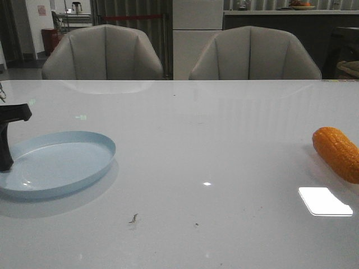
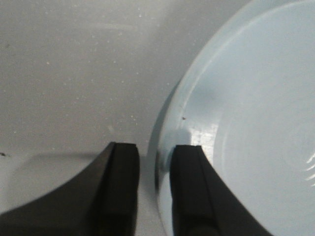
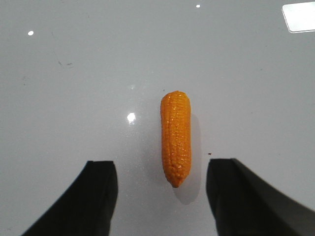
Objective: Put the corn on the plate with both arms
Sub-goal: 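Lower the left gripper to the rim of the light blue plate, then grip the plate rim with the left gripper and lift it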
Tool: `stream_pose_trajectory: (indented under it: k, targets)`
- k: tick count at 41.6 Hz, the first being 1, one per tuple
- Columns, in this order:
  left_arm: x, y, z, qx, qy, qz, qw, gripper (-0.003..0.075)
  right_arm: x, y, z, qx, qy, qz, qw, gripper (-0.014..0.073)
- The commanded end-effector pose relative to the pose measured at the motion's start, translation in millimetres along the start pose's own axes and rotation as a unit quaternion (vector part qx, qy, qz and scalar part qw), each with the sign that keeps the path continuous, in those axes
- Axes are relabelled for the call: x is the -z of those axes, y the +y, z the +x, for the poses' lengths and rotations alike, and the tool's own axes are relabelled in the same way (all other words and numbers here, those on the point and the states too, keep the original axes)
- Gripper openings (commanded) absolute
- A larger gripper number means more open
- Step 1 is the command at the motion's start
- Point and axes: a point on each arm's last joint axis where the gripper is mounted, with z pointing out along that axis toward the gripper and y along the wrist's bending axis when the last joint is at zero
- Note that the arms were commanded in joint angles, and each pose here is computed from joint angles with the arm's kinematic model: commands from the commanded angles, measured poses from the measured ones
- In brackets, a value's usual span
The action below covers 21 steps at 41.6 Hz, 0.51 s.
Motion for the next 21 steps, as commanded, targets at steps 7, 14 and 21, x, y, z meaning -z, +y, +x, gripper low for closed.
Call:
stream_pose_trajectory:
  k: [7,14,21]
  targets:
    - [24,-6,-9,0.001,-0.046,0.011,0.999,0.0094,6,1,-17,0.003,-0.053,-0.002,0.999,0.0508]
    - [29,-8,-12,0.001,-0.051,0.015,0.999,0.0094,6,1,-17,0.003,-0.053,-0.002,0.999,0.0508]
    - [51,-19,-28,0.012,-0.071,0.048,0.996,0.0094,6,1,-17,0.003,-0.053,-0.002,0.999,0.0508]
